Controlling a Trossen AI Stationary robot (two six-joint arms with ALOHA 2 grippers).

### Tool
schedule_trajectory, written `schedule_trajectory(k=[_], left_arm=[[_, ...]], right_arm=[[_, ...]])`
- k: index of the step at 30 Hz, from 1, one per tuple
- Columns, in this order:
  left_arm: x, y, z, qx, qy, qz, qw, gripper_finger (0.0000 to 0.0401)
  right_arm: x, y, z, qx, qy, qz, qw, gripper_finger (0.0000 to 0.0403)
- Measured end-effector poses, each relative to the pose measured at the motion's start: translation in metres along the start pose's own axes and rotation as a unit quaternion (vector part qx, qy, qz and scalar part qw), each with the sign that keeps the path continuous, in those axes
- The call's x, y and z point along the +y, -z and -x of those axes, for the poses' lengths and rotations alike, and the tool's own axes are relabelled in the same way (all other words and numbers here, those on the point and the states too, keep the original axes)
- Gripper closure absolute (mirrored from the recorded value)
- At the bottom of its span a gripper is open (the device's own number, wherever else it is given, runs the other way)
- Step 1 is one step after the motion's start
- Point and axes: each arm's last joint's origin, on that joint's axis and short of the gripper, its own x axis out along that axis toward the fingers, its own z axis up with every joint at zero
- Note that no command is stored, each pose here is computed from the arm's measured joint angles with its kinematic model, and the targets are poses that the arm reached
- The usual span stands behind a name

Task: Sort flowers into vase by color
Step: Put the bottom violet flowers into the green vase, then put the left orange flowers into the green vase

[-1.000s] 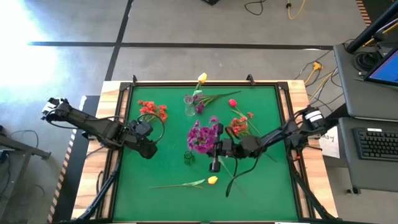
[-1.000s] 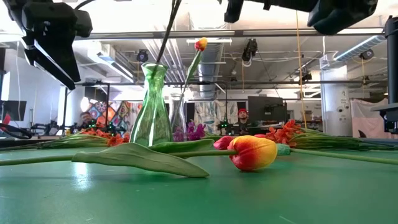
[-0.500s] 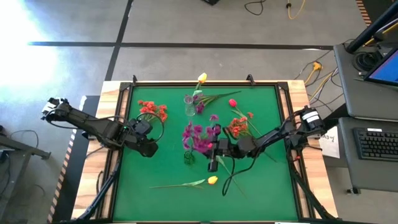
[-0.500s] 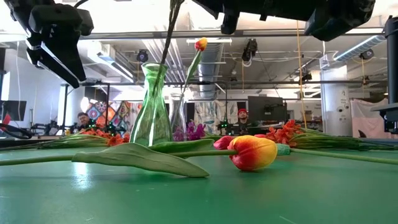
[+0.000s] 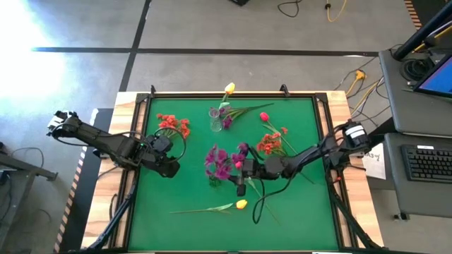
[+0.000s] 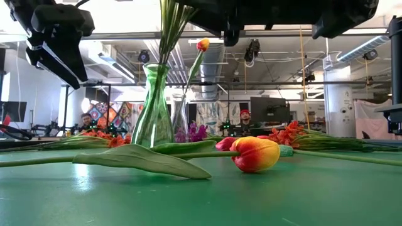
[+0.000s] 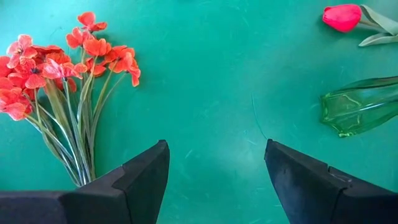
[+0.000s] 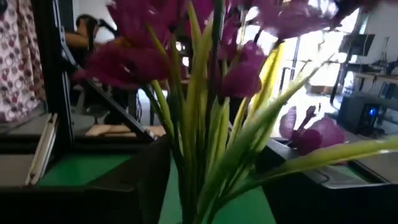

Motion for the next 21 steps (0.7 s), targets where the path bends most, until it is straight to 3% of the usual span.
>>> schedule_trajectory(k=[10, 21], left_arm=[[0.001, -0.001, 0.0, -0.012, -0.008, 0.022, 1.0, 0.0149], [0.005, -0.006, -0.003, -0.023, -0.025, 0.042, 0.999, 0.0149]], right_arm=[[-0.006, -0.013, 0.012, 0.089, -0.006, -0.004, 0.996, 0.0105], [-0.017, -0.031, 0.04, 0.202, 0.002, -0.04, 0.979, 0.0078]])
